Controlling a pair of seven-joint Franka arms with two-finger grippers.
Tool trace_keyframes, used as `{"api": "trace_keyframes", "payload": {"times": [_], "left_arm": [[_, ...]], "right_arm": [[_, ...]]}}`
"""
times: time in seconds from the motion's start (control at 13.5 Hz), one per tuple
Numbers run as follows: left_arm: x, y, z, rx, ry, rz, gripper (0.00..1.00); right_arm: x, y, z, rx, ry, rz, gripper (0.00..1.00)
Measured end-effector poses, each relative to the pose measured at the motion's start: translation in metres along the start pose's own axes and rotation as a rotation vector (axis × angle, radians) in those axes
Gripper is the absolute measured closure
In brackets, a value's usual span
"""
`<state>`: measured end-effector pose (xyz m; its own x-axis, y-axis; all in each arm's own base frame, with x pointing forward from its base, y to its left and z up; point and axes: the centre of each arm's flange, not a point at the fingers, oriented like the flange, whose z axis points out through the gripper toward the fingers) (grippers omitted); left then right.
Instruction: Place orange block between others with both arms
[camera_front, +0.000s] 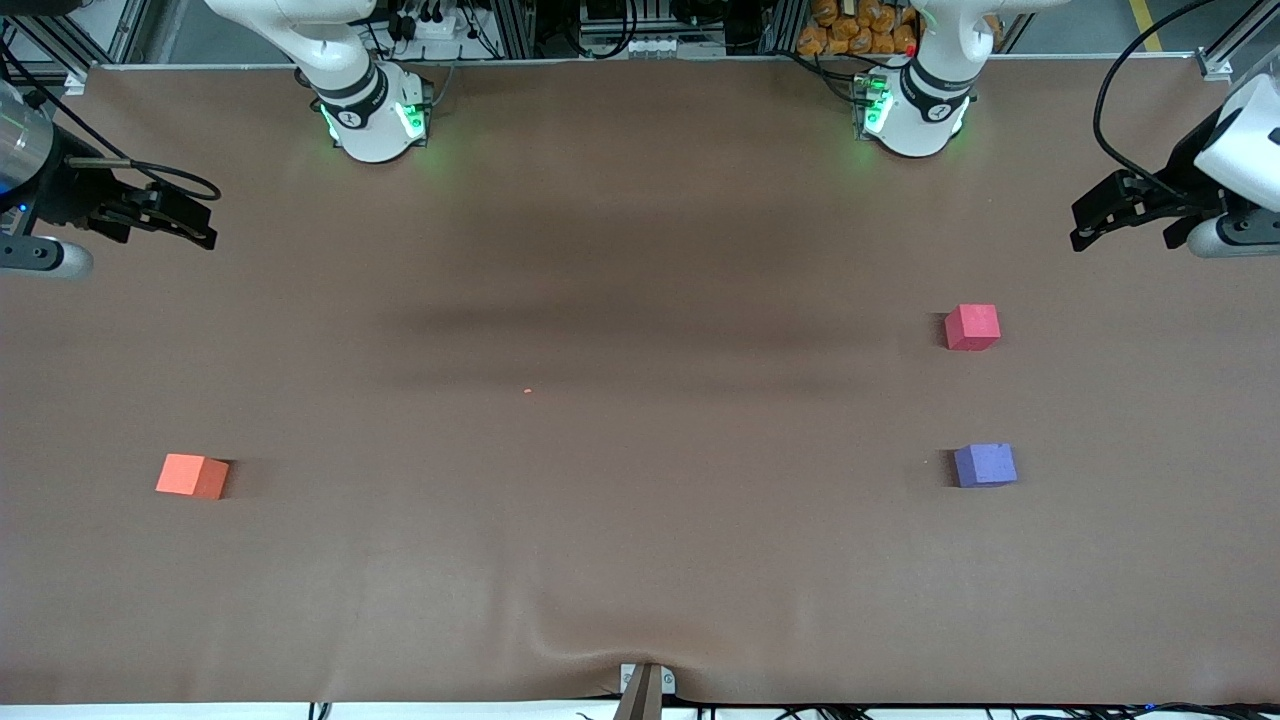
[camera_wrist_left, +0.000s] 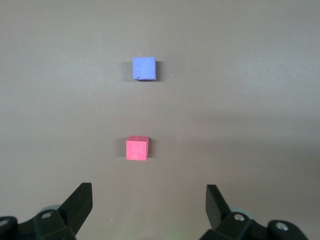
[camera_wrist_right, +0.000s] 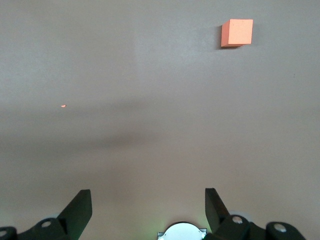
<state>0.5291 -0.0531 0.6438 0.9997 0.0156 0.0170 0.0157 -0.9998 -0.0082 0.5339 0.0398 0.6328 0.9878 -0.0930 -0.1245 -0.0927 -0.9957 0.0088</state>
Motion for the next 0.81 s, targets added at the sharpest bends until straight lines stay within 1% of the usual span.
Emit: {"api": "trace_keyframes", "payload": {"times": [0.3, 0.59, 0.81], "left_arm": [[0.003, -0.001, 0.000, -0.001, 0.001, -0.003, 0.00], [0.013, -0.002, 0.015, -0.002, -0.025, -0.004, 0.00], [0.016, 0.000, 0.020, -0.003, -0.032, -0.001, 0.00]], "right_arm": [[0.000, 0.000, 0.000, 0.000, 0.000, 0.001, 0.00], [0.000, 0.000, 0.000, 0.000, 0.000, 0.001, 0.00], [0.000, 0.000, 0.000, 0.000, 0.000, 0.001, 0.00]]}}
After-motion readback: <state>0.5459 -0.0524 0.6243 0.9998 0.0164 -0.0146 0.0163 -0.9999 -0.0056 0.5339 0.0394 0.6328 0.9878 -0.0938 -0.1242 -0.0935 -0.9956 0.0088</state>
